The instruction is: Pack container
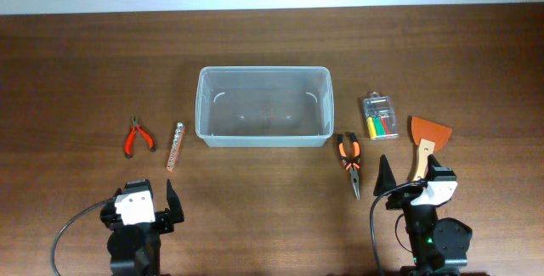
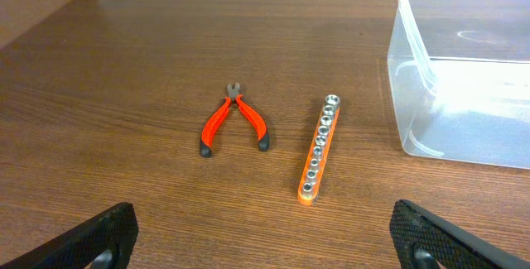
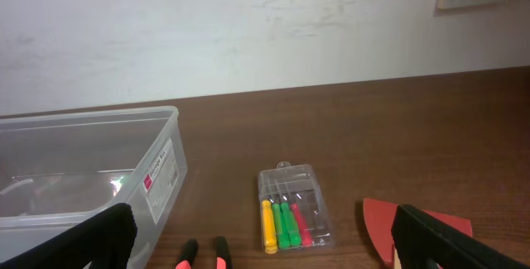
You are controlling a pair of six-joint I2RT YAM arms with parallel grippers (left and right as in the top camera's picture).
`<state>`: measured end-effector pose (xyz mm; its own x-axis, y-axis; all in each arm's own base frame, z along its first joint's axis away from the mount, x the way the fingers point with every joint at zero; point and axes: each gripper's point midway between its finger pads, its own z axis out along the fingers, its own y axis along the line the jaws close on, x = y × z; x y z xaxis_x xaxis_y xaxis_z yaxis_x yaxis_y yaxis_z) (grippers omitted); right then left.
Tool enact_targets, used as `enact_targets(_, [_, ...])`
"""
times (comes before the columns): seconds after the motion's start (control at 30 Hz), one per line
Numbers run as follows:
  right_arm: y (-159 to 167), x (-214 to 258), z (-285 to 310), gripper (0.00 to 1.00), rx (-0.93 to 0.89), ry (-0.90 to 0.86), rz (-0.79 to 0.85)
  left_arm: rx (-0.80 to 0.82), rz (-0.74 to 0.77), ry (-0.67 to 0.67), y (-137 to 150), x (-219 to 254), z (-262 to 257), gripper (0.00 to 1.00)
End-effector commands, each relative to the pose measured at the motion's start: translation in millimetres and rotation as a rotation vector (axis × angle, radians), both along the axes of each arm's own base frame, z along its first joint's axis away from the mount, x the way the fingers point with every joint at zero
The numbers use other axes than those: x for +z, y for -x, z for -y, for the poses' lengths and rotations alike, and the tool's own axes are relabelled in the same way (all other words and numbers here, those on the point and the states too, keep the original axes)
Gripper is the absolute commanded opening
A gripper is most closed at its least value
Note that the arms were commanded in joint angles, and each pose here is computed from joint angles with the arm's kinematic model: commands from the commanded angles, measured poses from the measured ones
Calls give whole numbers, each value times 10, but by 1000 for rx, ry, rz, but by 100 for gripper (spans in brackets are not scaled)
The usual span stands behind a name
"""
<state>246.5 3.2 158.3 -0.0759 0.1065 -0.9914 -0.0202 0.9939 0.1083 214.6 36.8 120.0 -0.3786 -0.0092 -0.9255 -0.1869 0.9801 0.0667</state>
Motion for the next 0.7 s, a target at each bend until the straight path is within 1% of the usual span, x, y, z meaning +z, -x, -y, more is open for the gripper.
enact_targets(0.0, [3,-18,-19,98,7,0,-2,-5,3,-16,-5,-20,-5,99])
enact_targets(0.17, [3,-18,-19,99,7,0,-2,-5,3,-16,-5,-20,-5,99])
enact_targets(0.37, [3,-22,93,98,-58,5,-4,-5,3,-17,-5,-20,-5,99])
enact_targets(0.6, [1,0,38,99,-26,2,5,-5,3,-16,-5,-20,-5,99])
enact_targets(0.67, [-3,79,38,99,-26,2,36,-5,3,-16,-5,-20,-5,99])
